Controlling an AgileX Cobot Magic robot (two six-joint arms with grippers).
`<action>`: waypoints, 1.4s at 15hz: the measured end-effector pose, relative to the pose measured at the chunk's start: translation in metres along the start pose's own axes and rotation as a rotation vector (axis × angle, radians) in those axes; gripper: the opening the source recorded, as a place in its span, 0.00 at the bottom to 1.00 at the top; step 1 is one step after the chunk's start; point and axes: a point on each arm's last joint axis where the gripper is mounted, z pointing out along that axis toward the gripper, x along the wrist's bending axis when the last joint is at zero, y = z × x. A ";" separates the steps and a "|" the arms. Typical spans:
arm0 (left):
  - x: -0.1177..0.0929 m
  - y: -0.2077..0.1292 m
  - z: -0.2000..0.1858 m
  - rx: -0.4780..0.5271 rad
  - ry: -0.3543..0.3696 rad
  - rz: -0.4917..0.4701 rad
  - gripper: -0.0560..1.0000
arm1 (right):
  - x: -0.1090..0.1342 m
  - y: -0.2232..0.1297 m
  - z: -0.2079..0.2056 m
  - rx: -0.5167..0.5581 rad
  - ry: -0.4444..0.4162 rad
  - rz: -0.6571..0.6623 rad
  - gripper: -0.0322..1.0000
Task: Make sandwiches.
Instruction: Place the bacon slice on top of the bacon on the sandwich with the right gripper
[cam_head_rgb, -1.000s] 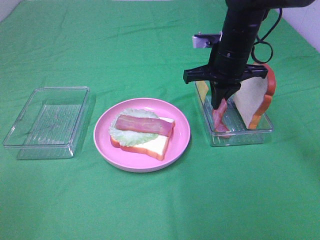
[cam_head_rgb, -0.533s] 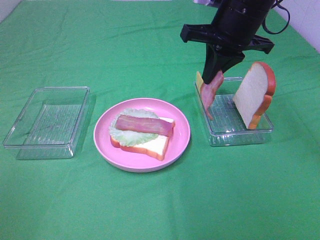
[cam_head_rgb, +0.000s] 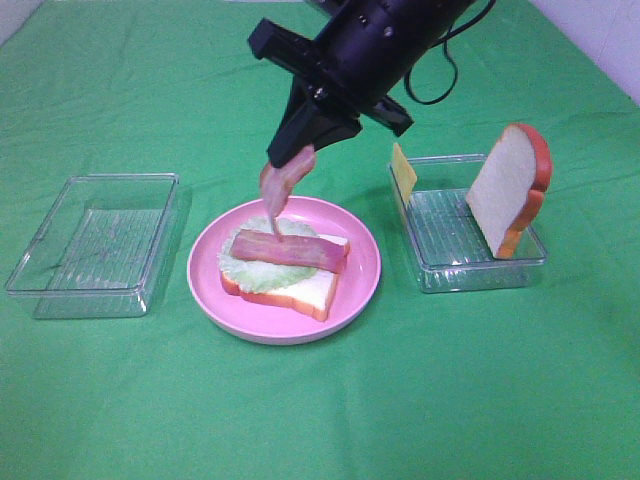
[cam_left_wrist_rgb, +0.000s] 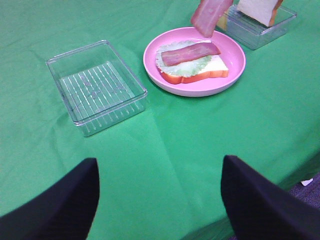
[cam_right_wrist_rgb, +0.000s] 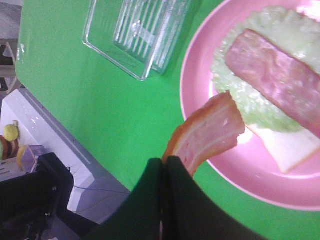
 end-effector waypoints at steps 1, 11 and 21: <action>0.000 0.000 0.000 0.000 0.000 0.000 0.68 | 0.004 0.002 0.014 -0.004 0.027 0.001 0.03; 0.000 0.000 0.000 0.000 0.000 0.000 0.68 | -0.045 0.024 0.082 -0.108 -0.079 0.114 0.03; 0.000 0.000 0.000 0.000 0.000 0.000 0.68 | -0.066 0.019 0.077 -0.077 -0.321 0.107 0.55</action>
